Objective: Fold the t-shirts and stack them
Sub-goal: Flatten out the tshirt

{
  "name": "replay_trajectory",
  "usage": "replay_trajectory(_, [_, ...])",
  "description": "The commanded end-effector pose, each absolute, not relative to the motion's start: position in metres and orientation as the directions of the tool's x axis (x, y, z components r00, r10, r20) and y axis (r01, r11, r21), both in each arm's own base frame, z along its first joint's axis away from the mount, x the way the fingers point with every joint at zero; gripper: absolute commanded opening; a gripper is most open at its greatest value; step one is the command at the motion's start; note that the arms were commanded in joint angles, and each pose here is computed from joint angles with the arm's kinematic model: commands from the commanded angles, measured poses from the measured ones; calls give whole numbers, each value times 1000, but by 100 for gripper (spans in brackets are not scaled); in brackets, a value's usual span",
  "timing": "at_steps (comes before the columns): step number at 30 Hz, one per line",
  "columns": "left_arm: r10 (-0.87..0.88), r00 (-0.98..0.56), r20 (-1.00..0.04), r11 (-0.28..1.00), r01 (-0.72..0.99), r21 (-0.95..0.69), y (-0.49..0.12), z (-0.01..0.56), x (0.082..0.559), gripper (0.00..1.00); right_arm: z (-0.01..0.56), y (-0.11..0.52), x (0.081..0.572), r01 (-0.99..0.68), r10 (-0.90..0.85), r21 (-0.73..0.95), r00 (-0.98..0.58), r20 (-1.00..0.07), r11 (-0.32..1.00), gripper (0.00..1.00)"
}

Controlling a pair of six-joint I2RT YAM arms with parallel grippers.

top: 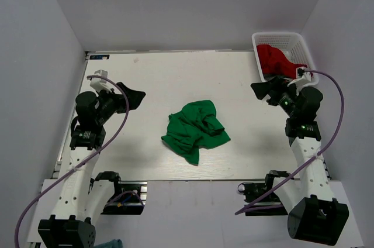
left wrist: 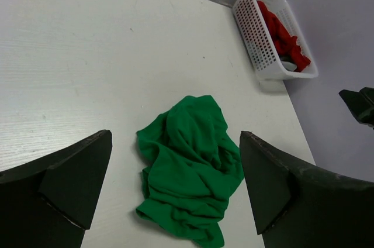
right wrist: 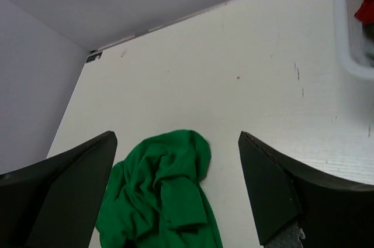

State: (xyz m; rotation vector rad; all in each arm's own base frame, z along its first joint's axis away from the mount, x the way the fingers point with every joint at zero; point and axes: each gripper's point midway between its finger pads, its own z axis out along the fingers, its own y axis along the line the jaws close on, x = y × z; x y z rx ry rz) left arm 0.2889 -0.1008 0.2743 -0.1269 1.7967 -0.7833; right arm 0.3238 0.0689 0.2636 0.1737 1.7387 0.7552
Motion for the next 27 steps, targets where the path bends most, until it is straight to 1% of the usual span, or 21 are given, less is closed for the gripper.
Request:
replay_trajectory(1, [-455, -426, -782, 749, 292, -595, -108, 270, 285, 100, 267, 73, 315, -272, 472, 569, -347, -810, 776, 90])
replay_trajectory(2, [-455, -425, -783, 749, 293, -594, -108, 267, 286, 100, 265, 72, 315, -258, 477, 576, -358, -803, 776, 90])
replay_trajectory(5, [-449, -488, -748, 681, 355, -641, -125, 251, 282, 100, 247, 67, 312, -177, 490, 592, -405, -772, 786, 90])
replay_trajectory(9, [-423, -582, -695, 663, 324, -675, -131, 221, 290, 100, 210, 66, 306, -83, 500, 619, -511, -699, 781, 90])
replay_trajectory(10, [-417, -631, -654, 658, 287, -696, -133, 200, 291, 100, 203, 66, 304, -62, 503, 624, -533, -681, 779, 90])
replay_trajectory(11, [-397, -647, -651, 633, 321, -705, -140, 198, 290, 100, 196, 66, 302, -56, 493, 619, -550, -674, 783, 90])
replay_trajectory(12, [-383, -671, -635, 620, 322, -715, -145, 187, 288, 100, 189, 75, 298, -89, 473, 634, -589, -656, 769, 90])
replay_trajectory(13, [-376, -683, -626, 611, 325, -722, -148, 183, 290, 100, 187, 79, 296, -128, 444, 629, -603, -663, 767, 90])
replay_trajectory(15, [-337, -749, -570, 592, 303, -747, -162, 159, 289, 98, 180, 92, 287, -196, 393, 641, -647, -654, 742, 90])
replay_trajectory(17, [-293, -785, -546, 609, 287, -739, -173, 142, 289, 96, 170, 96, 281, -204, 369, 645, -678, -636, 736, 90])
replay_trajectory(18, [-275, -809, -520, 623, 262, -737, -177, 127, 292, 96, 164, 96, 280, -196, 357, 631, -683, -637, 751, 90])
replay_trajectory(21, [-216, -842, -493, 627, 268, -732, -199, 114, 288, 94, 146, 97, 276, -176, 310, 585, -710, -633, 791, 90])
replay_trajectory(22, [-205, -847, -491, 649, 259, -716, -201, 105, 293, 91, 141, 97, 276, -160, 298, 568, -720, -626, 807, 90])
replay_trajectory(24, [-179, -868, -463, 684, 229, -693, -209, 94, 291, 87, 133, 100, 272, -167, 265, 549, -739, -620, 819, 90])
replay_trajectory(25, [-181, -863, -471, 728, 204, -654, -205, 84, 297, 84, 130, 114, 267, -205, 219, 537, -752, -622, 818, 90])
replay_trajectory(27, [-174, -873, -456, 764, 173, -622, -206, 72, 302, 79, 122, 121, 265, -222, 193, 532, -765, -615, 817, 90])
